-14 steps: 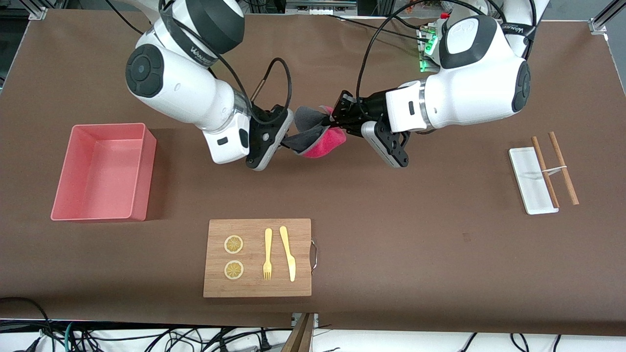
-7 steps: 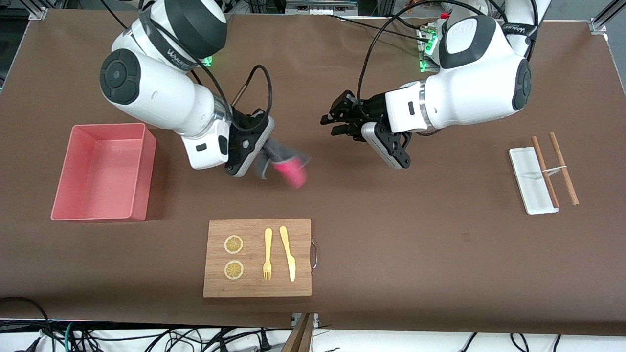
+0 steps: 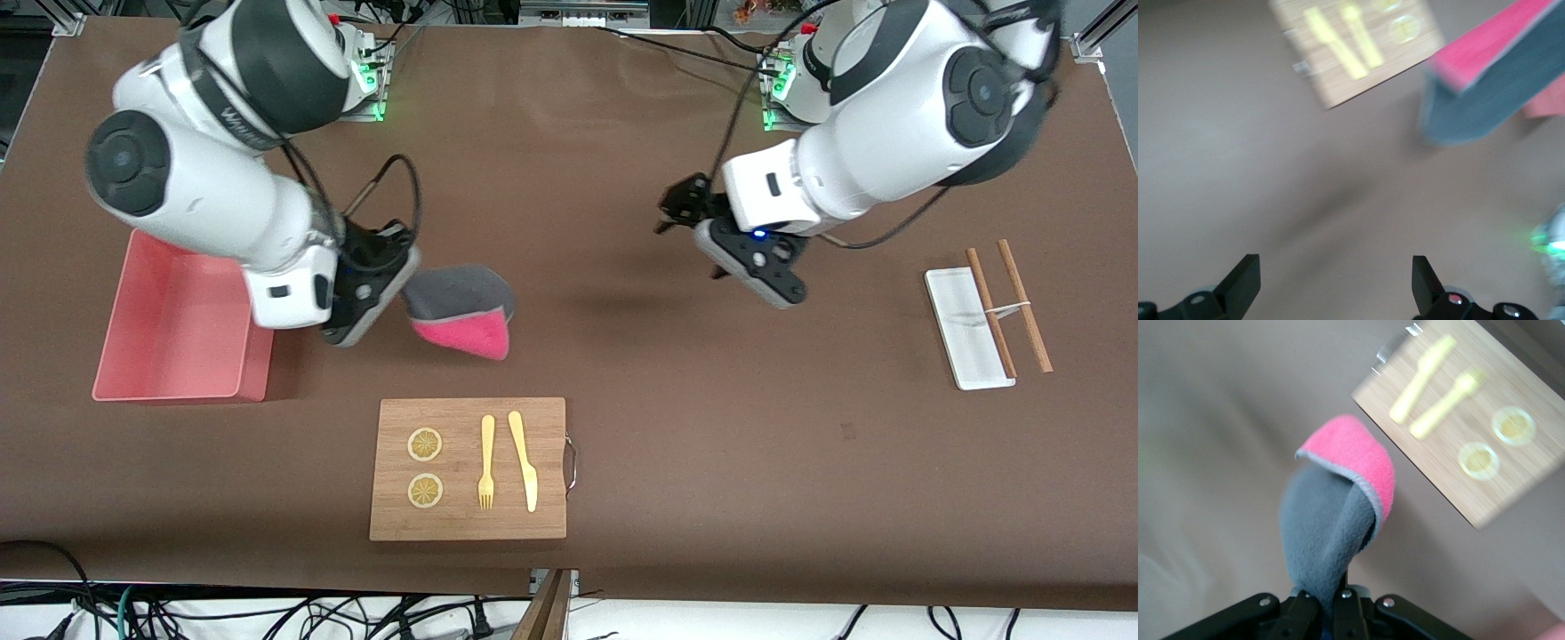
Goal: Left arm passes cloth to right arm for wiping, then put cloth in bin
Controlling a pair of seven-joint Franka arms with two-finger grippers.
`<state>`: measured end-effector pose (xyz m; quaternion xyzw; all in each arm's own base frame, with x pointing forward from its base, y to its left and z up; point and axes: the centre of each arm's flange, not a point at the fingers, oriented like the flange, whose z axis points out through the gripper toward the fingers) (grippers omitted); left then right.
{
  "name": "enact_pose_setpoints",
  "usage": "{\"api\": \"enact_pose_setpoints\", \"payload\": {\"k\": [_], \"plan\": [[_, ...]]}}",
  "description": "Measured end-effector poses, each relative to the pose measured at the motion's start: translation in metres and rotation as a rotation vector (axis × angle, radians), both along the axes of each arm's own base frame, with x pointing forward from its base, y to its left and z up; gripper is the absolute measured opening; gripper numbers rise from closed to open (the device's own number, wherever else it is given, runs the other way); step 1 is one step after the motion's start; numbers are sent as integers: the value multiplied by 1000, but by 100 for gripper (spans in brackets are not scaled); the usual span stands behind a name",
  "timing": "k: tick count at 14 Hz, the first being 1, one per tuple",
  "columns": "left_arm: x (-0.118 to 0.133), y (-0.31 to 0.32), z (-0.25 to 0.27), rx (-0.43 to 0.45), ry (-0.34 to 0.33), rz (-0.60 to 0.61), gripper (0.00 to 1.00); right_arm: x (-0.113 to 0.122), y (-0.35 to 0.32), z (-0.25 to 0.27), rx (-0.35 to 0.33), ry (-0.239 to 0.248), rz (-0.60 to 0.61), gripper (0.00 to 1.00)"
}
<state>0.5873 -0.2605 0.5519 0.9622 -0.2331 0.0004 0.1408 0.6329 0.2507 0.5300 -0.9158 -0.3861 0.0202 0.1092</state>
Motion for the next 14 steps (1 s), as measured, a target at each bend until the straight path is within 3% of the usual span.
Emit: {"api": "enact_pose_setpoints", "payload": {"k": [2, 5, 7, 9, 11, 14], "plan": [[10, 61, 9, 139, -29, -4, 100, 3, -44, -13, -67, 33, -58, 2], [28, 162, 20, 177, -56, -29, 100, -4, -99, -42, -164, 116, -227, 2], [26, 199, 31, 194, -60, -12, 100, -17, -118, -60, -260, 156, -346, 2], [5, 204, 45, 230, -35, 9, 100, -32, -128, -79, -328, 163, -444, 2], [-13, 215, 46, 256, -21, 59, 100, -43, -136, -105, -354, 157, -497, 2], [-13, 225, 38, 260, -41, 103, 100, -48, -149, -150, -358, 152, -534, 2]]}}
